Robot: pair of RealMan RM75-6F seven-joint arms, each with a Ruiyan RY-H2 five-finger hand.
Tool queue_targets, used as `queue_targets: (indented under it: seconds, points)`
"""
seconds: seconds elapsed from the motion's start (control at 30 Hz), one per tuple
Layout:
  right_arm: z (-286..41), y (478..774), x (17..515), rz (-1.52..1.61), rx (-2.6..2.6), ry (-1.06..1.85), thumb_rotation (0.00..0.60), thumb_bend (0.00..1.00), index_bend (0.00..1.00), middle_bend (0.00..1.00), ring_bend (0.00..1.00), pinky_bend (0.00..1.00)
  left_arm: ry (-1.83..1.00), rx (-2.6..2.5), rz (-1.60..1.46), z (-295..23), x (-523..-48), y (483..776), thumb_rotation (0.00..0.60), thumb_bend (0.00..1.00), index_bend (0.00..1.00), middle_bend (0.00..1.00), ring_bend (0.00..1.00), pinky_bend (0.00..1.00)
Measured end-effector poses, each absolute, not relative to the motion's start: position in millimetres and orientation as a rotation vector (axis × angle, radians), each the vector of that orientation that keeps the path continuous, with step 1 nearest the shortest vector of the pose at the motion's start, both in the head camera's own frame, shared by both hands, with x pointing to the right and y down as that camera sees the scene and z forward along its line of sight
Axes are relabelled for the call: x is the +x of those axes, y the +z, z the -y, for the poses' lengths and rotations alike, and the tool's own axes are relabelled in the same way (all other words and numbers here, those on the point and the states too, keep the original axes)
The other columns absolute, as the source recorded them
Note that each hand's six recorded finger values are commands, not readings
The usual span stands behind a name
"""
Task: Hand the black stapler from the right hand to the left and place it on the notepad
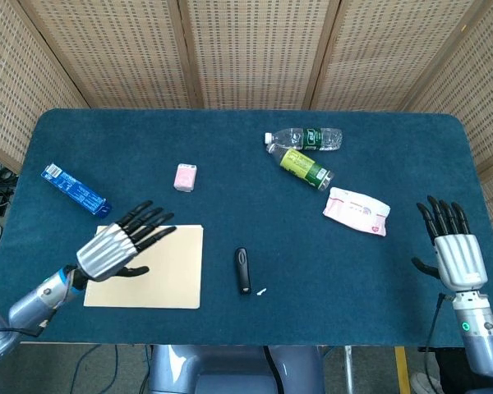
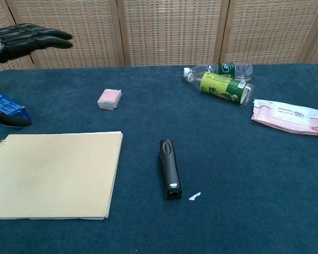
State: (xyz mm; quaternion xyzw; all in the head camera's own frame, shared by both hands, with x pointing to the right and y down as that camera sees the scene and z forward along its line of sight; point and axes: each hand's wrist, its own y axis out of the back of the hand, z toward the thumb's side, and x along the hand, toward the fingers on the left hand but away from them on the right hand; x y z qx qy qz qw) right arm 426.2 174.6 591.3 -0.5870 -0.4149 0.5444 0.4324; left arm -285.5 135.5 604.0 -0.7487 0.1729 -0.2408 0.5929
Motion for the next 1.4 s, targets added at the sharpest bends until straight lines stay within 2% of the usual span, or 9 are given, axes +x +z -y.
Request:
queue_targets:
  seconds: [0.1,0.27,0.43,0.6,0.67,0.8,0.97,1.4]
  points:
    - [-183.7,587.5,427.9,1.096,-1.446,1.374,0.600,0.00,0.00,0.00,0.00,0.00,-0.466,-1.709,-0.273,-133.0,-253.1,612.6,0.600,0.12,0.00,0.00,0.01,0.00]
    - [-177.2,580.4,430.3,1.095,-1.412,1.374,0.600,0.00,0.00,0.00,0.00,0.00,-0.394,-1.690,-0.106,-128.1,-198.7,635.3,0.600,0.12,0.00,0.00,0.03,0.01]
    - [-168.9,580.1,440.3,1.094,-1.394,1.413,0.600,0.00,0.00,0.00,0.00,0.00,-0.359,-1.677,0.027,-130.1,-155.0,655.2,0.600,0.13,0.01,0.00,0.04,0.10]
    - [-164.7,580.1,449.6,1.112,-1.396,1.435,0.600,0.00,0.00,0.00,0.00,0.00,-0.324,-1.648,0.145,-134.4,-119.7,670.0,0.600,0.13,0.04,0.00,0.08,0.12]
    - [-164.4,579.8,450.0,1.110,-1.401,1.433,0.600,0.00,0.00,0.00,0.00,0.00,-0.307,-1.636,0.191,-136.9,-108.5,675.7,0.600,0.17,0.06,0.01,0.10,0.14]
    - [-164.6,579.8,450.3,1.106,-1.409,1.431,0.600,0.00,0.00,0.00,0.00,0.00,-0.277,-1.619,0.259,-141.5,-94.9,684.9,0.600,0.24,0.11,0.05,0.15,0.18]
    - [-164.6,580.9,454.8,1.114,-1.426,1.454,0.600,0.00,0.00,0.00,0.00,0.00,-0.240,-1.620,0.303,-149.9,-83.4,694.2,0.600,0.30,0.22,0.17,0.28,0.27]
    - [-164.4,577.3,458.6,1.140,-1.444,1.460,0.600,0.00,0.00,0.00,0.00,0.00,-0.239,-1.585,0.359,-154.9,-72.1,716.8,0.600,0.33,0.29,0.19,0.29,0.29]
